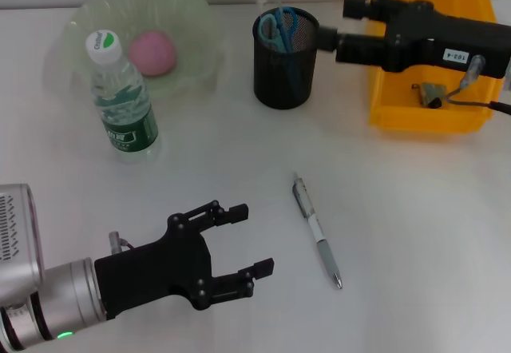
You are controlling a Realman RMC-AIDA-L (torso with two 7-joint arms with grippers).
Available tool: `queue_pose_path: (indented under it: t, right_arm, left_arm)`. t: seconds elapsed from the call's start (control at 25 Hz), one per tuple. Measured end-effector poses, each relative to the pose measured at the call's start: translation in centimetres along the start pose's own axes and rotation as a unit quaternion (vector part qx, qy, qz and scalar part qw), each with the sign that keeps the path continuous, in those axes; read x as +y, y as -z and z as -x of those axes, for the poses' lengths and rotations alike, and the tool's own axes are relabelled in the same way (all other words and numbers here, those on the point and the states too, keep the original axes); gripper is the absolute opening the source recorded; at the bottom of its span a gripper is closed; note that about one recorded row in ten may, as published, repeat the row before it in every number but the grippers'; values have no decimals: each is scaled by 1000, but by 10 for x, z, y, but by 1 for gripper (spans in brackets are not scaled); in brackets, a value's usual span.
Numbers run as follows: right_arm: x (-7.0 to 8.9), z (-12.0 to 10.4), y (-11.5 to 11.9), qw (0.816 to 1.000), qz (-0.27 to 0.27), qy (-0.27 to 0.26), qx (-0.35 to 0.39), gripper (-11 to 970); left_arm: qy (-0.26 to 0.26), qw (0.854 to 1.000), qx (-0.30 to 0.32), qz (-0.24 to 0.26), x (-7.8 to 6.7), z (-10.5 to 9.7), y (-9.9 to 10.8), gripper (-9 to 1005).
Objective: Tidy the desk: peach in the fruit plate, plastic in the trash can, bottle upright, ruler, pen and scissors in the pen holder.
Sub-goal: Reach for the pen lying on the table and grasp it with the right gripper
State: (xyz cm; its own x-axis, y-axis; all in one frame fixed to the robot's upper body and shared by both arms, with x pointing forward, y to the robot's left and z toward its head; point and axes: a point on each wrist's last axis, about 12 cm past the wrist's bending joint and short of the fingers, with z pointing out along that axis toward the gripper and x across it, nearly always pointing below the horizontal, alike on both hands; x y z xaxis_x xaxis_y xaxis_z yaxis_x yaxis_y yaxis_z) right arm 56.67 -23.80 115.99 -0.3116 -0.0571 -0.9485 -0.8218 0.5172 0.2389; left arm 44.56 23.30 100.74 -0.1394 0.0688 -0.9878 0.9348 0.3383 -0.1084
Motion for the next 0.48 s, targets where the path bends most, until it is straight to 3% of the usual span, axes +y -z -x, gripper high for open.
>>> queue_pose_path:
  t: [0.08, 0.2, 0.48]
  right_arm:
    - [4, 10, 0, 997, -10, -13, 71, 837]
    - [12, 19, -5, 986, -30, -28, 163, 836]
    - [41, 38, -25, 921, -101, -74, 370, 833]
  left_arm:
    - [-1, 1000, 0, -5, 0, 0, 0, 801]
    - [-5, 1000, 0, -7, 0, 1, 1, 801]
    - [-9, 1000, -2, -11, -1, 2, 4, 801]
